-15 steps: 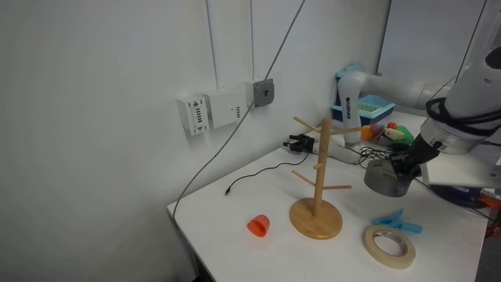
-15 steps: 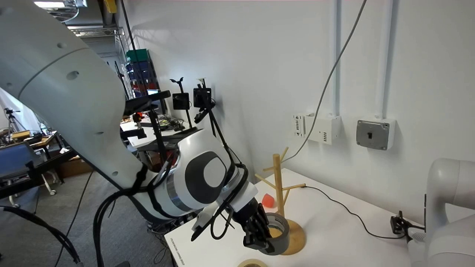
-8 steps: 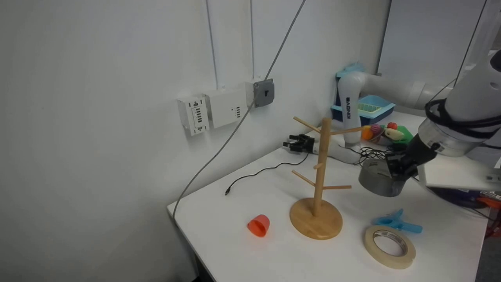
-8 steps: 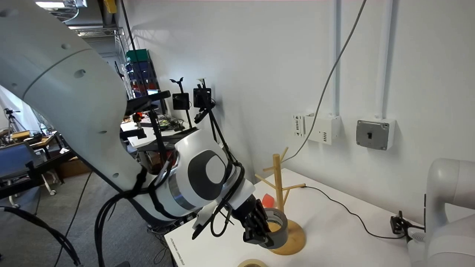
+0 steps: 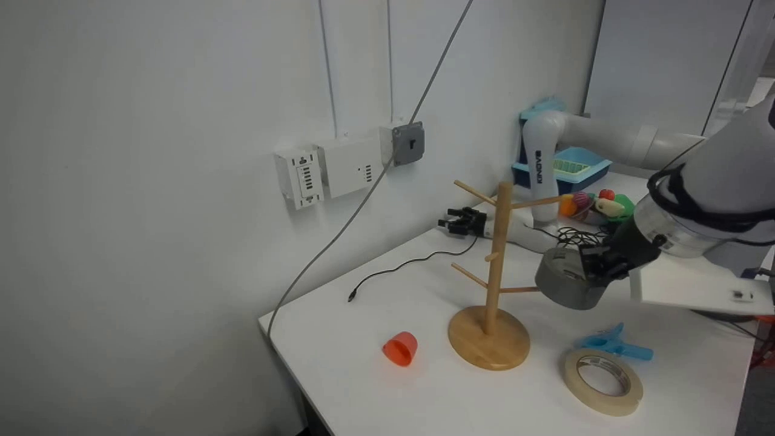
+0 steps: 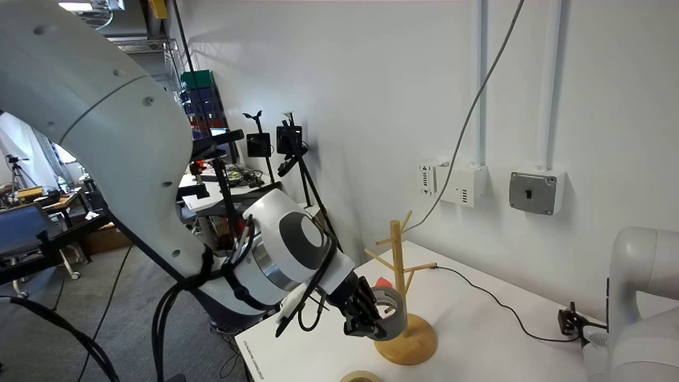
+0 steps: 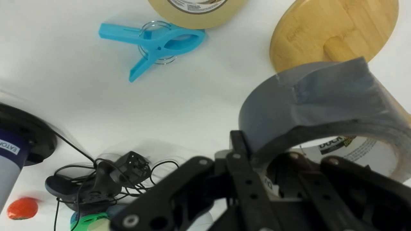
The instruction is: Remove the tape off of the wooden holder then put the dark brown tape on the bottom position of the wooden holder then put the peg on the top position of the wooden holder
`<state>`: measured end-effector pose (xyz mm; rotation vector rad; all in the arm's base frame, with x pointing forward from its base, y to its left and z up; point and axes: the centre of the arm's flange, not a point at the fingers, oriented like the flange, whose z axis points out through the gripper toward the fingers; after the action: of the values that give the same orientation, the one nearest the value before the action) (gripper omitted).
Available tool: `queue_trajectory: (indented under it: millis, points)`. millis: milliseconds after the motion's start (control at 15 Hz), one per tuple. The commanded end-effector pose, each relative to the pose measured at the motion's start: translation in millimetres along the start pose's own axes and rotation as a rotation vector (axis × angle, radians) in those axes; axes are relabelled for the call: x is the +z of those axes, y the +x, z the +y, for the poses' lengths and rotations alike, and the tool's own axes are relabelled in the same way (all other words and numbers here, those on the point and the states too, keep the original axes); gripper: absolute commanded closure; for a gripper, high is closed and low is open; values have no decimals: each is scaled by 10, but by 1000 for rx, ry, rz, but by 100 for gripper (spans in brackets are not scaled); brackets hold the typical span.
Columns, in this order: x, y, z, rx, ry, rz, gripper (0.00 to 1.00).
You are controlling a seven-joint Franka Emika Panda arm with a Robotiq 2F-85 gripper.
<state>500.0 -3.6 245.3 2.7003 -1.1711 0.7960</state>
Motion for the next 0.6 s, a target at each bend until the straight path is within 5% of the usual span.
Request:
queue_trajectory:
  millis: [0,533]
  points:
    - [236,-148,-6,-2,14,14,95]
    - [365,-210,-130,-3,33,31,95]
